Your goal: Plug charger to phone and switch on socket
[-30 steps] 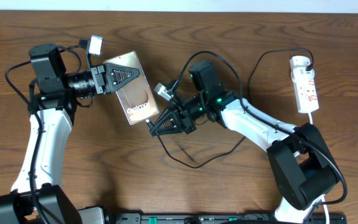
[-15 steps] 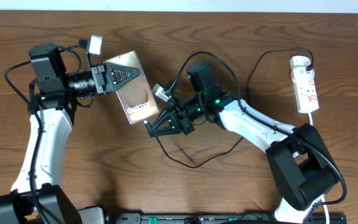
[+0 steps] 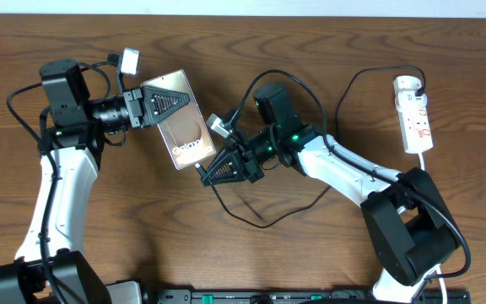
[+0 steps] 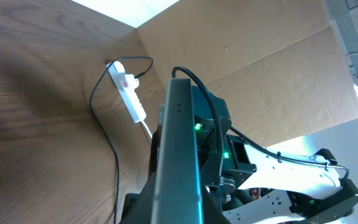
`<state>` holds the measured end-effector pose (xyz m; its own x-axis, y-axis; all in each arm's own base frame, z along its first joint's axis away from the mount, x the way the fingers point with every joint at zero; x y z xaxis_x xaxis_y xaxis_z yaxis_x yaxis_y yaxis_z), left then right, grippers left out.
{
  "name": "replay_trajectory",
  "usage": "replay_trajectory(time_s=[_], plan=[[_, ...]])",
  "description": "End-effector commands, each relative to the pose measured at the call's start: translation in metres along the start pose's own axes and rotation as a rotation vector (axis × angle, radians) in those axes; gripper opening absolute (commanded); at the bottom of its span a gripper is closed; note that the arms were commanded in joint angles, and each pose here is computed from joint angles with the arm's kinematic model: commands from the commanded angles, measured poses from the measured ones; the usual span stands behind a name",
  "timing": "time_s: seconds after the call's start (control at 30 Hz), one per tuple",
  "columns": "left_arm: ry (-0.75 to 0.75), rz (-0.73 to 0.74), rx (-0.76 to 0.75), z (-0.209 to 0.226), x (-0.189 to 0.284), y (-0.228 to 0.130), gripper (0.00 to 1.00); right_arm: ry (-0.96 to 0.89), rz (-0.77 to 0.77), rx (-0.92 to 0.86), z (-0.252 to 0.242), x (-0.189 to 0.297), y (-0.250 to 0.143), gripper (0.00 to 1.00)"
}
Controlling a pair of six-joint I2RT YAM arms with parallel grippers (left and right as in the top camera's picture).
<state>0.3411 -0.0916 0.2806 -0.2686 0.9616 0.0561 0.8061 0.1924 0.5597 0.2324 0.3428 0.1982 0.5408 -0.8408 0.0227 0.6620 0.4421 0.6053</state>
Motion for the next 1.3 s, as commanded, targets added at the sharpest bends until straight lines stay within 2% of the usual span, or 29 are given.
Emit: replay_trajectory(time_s=[0.0,0.43,0.7,0.93,1.1,1.27], plan=[[-0.044,0.019,-0.011,-0.014,0.000,-0.001,0.07,0.032,0.014,-0.004,0.006,-0.003,-0.001,0.01],[-0.036,0.015,-0.013,-0.013,0.000,0.000,0.07,0.025,0.006,-0.001,0.005,0.000,0.000,0.01],[0.032,-0.018,0.001,-0.003,0.000,0.005,0.07,0.001,-0.025,-0.004,0.001,0.015,0.006,0.01],[0.086,-0.096,-0.009,-0.002,0.002,0.029,0.07,-0.016,-0.047,0.002,-0.001,0.026,0.010,0.01],[0.078,-0.176,-0.047,-0.017,0.004,0.055,0.07,-0.029,-0.054,-0.002,-0.002,0.027,0.014,0.01],[0.057,-0.164,-0.049,-0.023,-0.004,0.054,0.07,-0.035,-0.061,0.015,0.001,0.029,0.024,0.01]])
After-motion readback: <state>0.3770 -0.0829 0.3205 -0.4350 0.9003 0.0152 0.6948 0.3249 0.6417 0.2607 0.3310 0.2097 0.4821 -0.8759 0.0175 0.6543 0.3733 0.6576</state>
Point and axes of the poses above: each gripper's point midway between its finger pads, its own x axis back along the fingers, its own z axis along the line the jaws close on, y = z × x, the point moved 2 cm from there along x, back along the fingers, and after that the axes turned 5 degrees about -x, right-handed, at the moved point
